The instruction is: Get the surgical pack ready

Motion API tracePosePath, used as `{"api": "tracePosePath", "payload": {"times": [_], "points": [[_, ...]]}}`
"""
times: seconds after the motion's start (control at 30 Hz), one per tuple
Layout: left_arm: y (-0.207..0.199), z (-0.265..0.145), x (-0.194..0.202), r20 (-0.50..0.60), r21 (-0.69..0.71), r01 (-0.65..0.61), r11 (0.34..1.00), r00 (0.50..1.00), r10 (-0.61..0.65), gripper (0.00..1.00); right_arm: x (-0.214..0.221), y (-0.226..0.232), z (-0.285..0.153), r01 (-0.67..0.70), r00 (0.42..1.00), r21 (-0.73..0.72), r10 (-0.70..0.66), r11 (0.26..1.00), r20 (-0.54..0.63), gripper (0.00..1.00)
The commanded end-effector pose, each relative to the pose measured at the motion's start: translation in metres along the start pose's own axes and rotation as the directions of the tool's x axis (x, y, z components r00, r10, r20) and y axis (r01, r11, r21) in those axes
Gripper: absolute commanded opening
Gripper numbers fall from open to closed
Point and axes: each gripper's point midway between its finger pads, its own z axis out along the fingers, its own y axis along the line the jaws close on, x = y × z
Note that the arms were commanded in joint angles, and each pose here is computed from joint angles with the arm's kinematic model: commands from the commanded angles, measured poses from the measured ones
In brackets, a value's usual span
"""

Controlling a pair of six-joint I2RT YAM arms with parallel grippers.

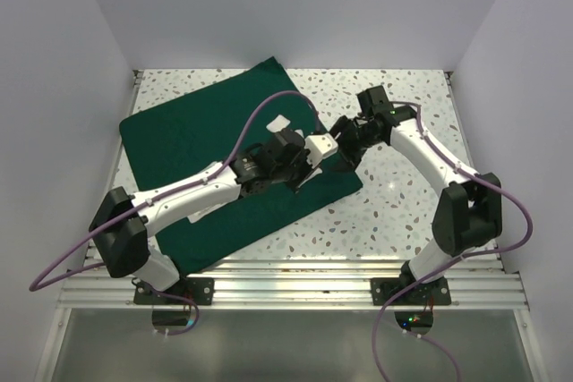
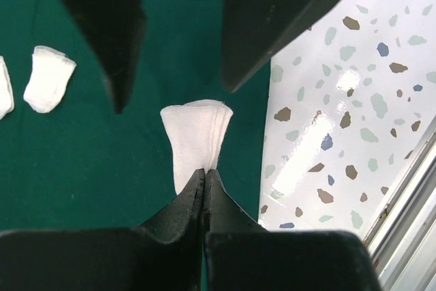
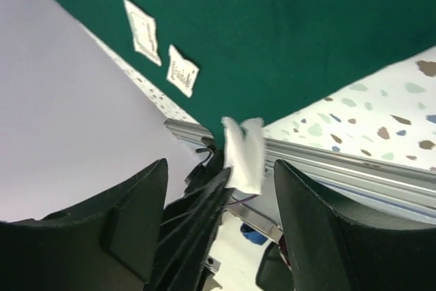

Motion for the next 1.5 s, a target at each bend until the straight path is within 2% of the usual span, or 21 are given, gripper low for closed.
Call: {"api": "tracePosePath", "payload": {"times": [0.0,0.17,0.67,1.17,1.23,1.3,1.33,1.37,1.4,1.47], "points": [[0.008,-0.014,-0.028,0.106,-0.050,-0.021,0.999,0.994,0.027,0.00,0.005,-0.015,-0.017,-0.038,0.998,0.074,0.034,0.997,0.046,0.67],[0.009,-0.013,-0.029,0.100,-0.055,-0.036,0.998,0.994,0.041,0.00,0.008,-0.028,-0.019,-0.044,0.997,0.105,0.037,0.993,0.068,0.65],[0.004,-0.006,-0.045,0.104,-0.037,-0.077,0.996,0.991,0.081,0.00,0.027,-0.017,0.004,-0.055,0.998,0.090,0.052,0.994,0.034,0.63],[-0.015,-0.005,-0.042,0.110,0.034,-0.100,0.994,0.989,0.096,0.00,0.022,-0.014,0.022,-0.062,0.998,0.092,0.059,0.994,0.033,0.46],[-0.017,-0.004,-0.041,0.108,0.041,-0.104,0.994,0.989,0.099,0.00,0.020,-0.012,0.023,-0.062,0.998,0.082,0.060,0.995,0.034,0.40],[-0.018,-0.004,-0.041,0.107,0.042,-0.103,0.994,0.989,0.098,0.00,0.021,-0.010,0.023,-0.060,0.998,0.079,0.058,0.995,0.029,0.27],[-0.018,-0.003,-0.040,0.104,0.041,-0.101,0.994,0.990,0.097,0.00,0.020,-0.010,0.022,-0.060,0.998,0.076,0.057,0.995,0.031,0.21],[-0.018,-0.003,-0.041,0.105,0.043,-0.100,0.994,0.990,0.095,0.00,0.021,-0.009,0.022,-0.057,0.998,0.069,0.055,0.996,0.029,0.06],[-0.019,-0.004,-0.041,0.098,0.048,-0.089,0.995,0.992,0.084,0.09,0.022,-0.010,0.023,-0.057,0.998,0.067,0.055,0.996,0.024,0.00],[-0.016,-0.004,-0.038,0.083,0.038,-0.063,0.997,0.995,0.059,0.33,0.022,-0.005,0.025,-0.030,1.000,0.036,0.029,0.999,0.010,0.00]]}}
